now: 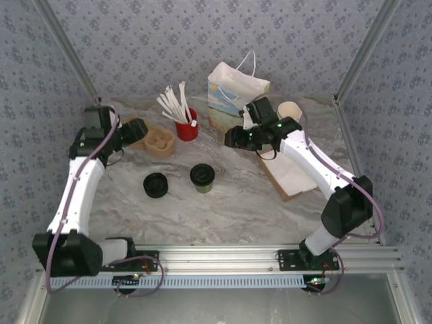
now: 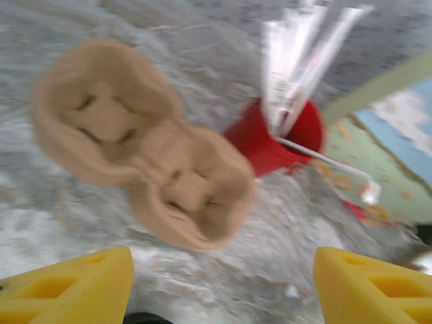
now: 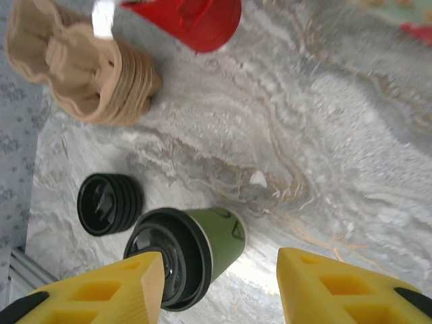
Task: Pack the takeout coffee
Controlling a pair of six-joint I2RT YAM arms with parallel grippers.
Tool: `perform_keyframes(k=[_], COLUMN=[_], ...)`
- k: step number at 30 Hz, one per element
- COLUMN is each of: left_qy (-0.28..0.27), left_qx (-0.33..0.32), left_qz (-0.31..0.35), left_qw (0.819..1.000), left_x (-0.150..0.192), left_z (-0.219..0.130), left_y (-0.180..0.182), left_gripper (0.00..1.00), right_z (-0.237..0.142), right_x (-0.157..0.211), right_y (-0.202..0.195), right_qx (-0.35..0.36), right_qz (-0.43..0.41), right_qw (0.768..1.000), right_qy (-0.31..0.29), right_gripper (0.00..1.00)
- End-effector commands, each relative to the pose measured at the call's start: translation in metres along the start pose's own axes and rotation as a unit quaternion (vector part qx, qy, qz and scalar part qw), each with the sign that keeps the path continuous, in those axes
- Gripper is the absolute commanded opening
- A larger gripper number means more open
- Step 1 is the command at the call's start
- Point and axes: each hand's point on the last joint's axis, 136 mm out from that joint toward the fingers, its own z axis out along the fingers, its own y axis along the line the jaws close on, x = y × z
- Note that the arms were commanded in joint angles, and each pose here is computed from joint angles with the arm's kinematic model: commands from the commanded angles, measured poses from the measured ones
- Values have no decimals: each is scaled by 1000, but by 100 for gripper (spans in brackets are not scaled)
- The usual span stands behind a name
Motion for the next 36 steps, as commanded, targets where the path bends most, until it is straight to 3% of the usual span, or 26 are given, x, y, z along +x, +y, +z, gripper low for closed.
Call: perform_keyframes(k=[1,12,16,22,36], left_qy=[12,53,65,81,108], left_qx=[-65,-88,-74,-45,-34], left_qz=[-5,-44,-50,-56,-52], left_qw=[998,994,994,994,992], left_x=[-15,-52,-56,-58,-42], left_z=[14,74,89,108,125], left_y=[38,92,94,89,92], left_gripper=[69,65,65,55,54], right_z=[-31,-32,-30,-29,-32], right_x=[-15,-14,-15,-17,-20], right_y=[4,-11,-15,-18,-22], right_qx=[3,1,1,-2,-1], right_qz=[-17,4,11,18,28], right_qw=[999,1000,1000,1000,999], right_qy=[-29,-19,-18,-17,-18], right_gripper=[50,50,50,50,50])
